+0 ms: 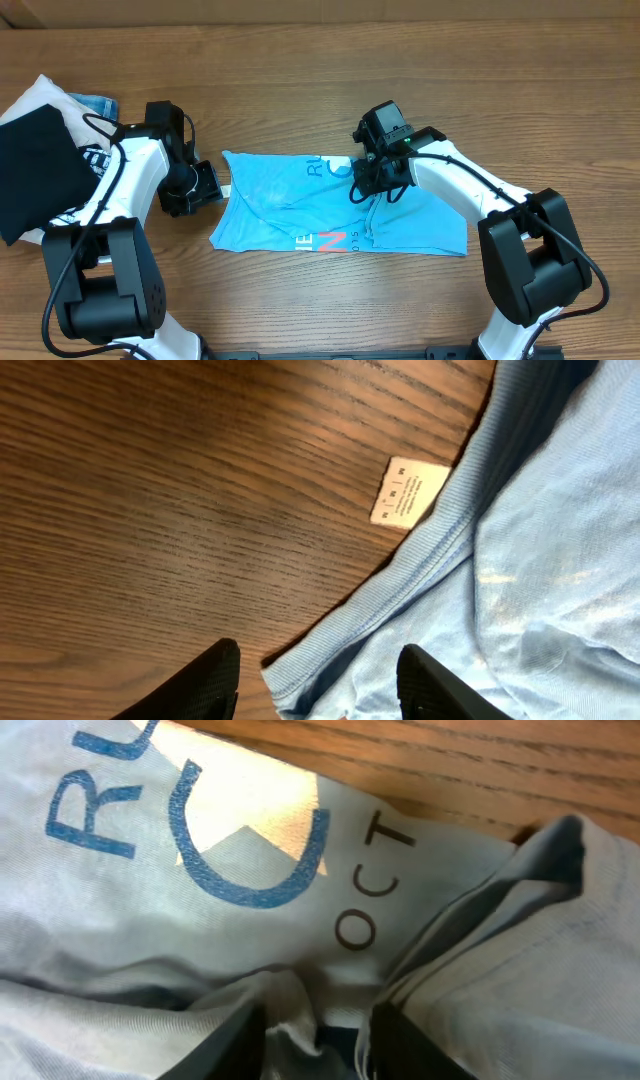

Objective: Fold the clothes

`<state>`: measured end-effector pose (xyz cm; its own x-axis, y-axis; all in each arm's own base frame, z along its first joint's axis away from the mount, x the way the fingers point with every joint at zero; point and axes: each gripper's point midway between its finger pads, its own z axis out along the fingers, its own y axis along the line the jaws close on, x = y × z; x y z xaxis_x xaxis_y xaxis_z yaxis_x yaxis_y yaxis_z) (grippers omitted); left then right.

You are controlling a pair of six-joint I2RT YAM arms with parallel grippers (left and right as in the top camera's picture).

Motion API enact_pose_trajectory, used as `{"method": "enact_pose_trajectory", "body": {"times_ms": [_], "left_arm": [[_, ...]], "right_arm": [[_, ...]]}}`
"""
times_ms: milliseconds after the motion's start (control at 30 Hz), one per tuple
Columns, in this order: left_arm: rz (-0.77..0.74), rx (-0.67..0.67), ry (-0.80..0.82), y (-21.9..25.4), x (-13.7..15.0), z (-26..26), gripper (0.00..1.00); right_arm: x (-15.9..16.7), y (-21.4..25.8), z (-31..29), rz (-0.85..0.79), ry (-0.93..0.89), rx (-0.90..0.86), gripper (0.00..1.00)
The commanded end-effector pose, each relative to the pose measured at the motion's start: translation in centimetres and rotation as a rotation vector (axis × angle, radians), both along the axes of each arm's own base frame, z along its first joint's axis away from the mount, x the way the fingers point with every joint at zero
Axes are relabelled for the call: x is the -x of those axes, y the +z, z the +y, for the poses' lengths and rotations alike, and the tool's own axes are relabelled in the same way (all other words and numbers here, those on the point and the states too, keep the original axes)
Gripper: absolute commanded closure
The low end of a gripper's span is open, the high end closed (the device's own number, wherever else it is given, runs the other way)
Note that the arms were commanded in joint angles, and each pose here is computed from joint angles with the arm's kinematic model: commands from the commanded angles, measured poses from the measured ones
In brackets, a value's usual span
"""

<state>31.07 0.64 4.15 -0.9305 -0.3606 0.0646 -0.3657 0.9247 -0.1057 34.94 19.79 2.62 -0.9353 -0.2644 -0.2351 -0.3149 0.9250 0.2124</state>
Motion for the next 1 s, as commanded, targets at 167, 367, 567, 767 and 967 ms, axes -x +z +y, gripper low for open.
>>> {"method": "enact_pose_trajectory", "body": {"times_ms": [167, 367, 567, 767, 967], "left_arm": [[-0.010, 0.005, -0.057, 0.2, -0.4, 0.0, 0.41], [-0.065, 0.004, -0.212, 0.0, -1.3, -0.1, 0.34], [-0.187, 0.126, -0.314, -0.1, -3.2, -3.2, 0.25], [-0.214, 0.137, -0.352, 0.0, -3.8, -5.2, 0.18], [-0.153, 0.148, -0.329, -2.2, -3.5, -5.4, 0.18]], "right_arm": [[-3.5, 9.5, -1.6, -0.170, -0.084, 0.010, 0.54], [-4.5, 17.3, -7.3, -0.316, -0.298, 0.058, 0.37], [-2.9, 15.5, -12.3, -0.195, -0.415, 0.118, 0.37], [-2.7, 15.4, -13.5, -0.178, -0.442, 0.128, 0.37], [-2.2, 15.1, -13.6, -0.156, -0.440, 0.137, 0.37]]}}
